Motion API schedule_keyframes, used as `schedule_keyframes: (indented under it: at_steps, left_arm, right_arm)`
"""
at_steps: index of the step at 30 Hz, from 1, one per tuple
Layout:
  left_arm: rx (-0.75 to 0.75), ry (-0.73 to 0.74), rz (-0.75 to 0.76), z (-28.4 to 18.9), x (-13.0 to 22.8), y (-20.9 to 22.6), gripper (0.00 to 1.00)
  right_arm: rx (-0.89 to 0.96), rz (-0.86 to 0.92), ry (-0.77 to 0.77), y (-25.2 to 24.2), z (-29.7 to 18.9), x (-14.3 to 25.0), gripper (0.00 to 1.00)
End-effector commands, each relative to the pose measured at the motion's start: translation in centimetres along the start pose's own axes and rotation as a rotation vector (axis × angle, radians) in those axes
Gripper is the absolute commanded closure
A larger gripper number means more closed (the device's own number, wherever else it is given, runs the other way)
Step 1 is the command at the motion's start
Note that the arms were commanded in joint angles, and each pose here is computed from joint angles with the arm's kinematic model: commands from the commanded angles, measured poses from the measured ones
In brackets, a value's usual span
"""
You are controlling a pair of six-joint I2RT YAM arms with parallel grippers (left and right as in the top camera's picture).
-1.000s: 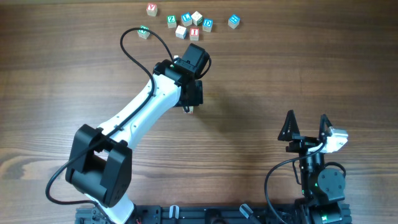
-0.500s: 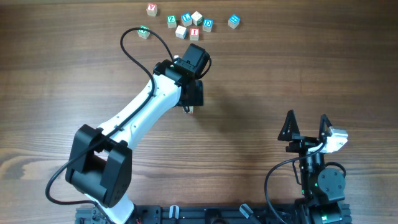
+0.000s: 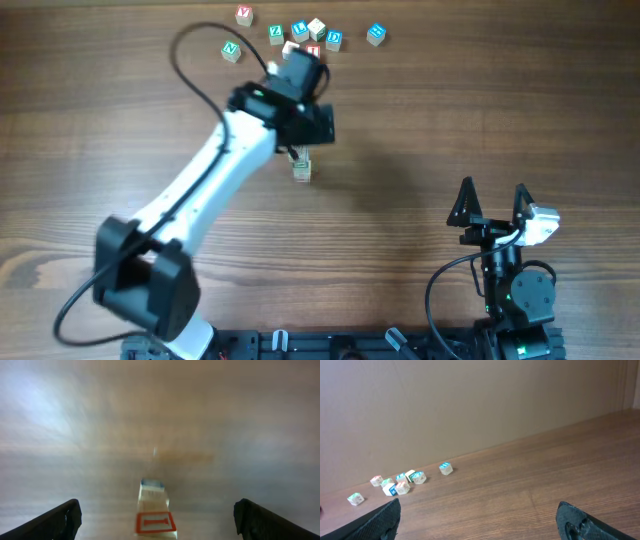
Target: Form a tower
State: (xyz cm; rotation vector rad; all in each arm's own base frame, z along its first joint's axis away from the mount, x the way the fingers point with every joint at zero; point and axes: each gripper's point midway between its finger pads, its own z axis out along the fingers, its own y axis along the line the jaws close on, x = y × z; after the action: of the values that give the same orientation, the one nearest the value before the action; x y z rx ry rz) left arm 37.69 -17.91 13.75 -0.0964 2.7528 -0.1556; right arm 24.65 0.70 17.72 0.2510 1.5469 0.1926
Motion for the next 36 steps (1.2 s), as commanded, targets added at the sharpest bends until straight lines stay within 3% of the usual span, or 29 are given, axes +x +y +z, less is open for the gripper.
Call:
schedule_keyframes:
  at_steps: [1, 9, 13, 15, 17, 19, 27, 36]
  left_arm:
    - [0.028, -0.151, -0.068, -4.8, -4.3, 2.1, 0.00]
    - [-0.074, -0.083, -0.193, -4.8, -4.0, 8.6, 0.01]
    - [-0.122, -0.047, -0.266, -4.8, -3.6, 11.9, 0.09]
    - [-0.129, -0.026, -0.293, -4.8, -3.3, 12.8, 0.46]
    - [-0.124, 0.009, -0.315, -4.9, -2.6, 13.4, 0.75]
    - [-0.125, 0.043, -0.330, -4.8, -1.9, 13.9, 0.96]
    - [0.129, 0.198, -0.374, 0.1, -0.3, 10.5, 0.96]
    - [0.235, 0.377, -0.397, 5.5, 1.7, 8.6, 0.96]
  right_arm:
    - [0.011, -0.015, -0.013, -0.2, 0.0, -0.3, 0.00]
    - [0.011, -0.015, -0.013, -0.2, 0.0, -0.3, 0.00]
    - [0.011, -0.015, -0.013, -0.2, 0.0, -0.3, 0.00]
    - [0.012, -0.015, -0.013, -0.2, 0.0, -0.3, 0.00]
    - [0.012, -0.015, -0.013, -0.2, 0.0, -0.3, 0.00]
    - [0.012, -0.015, -0.013, -0.2, 0.0, -0.3, 0.00]
    - [0.012, -0.015, -0.013, -0.2, 0.0, -0.3, 0.00]
    - [0.012, -0.015, -0.013, -0.2, 0.0, -0.3, 0.00]
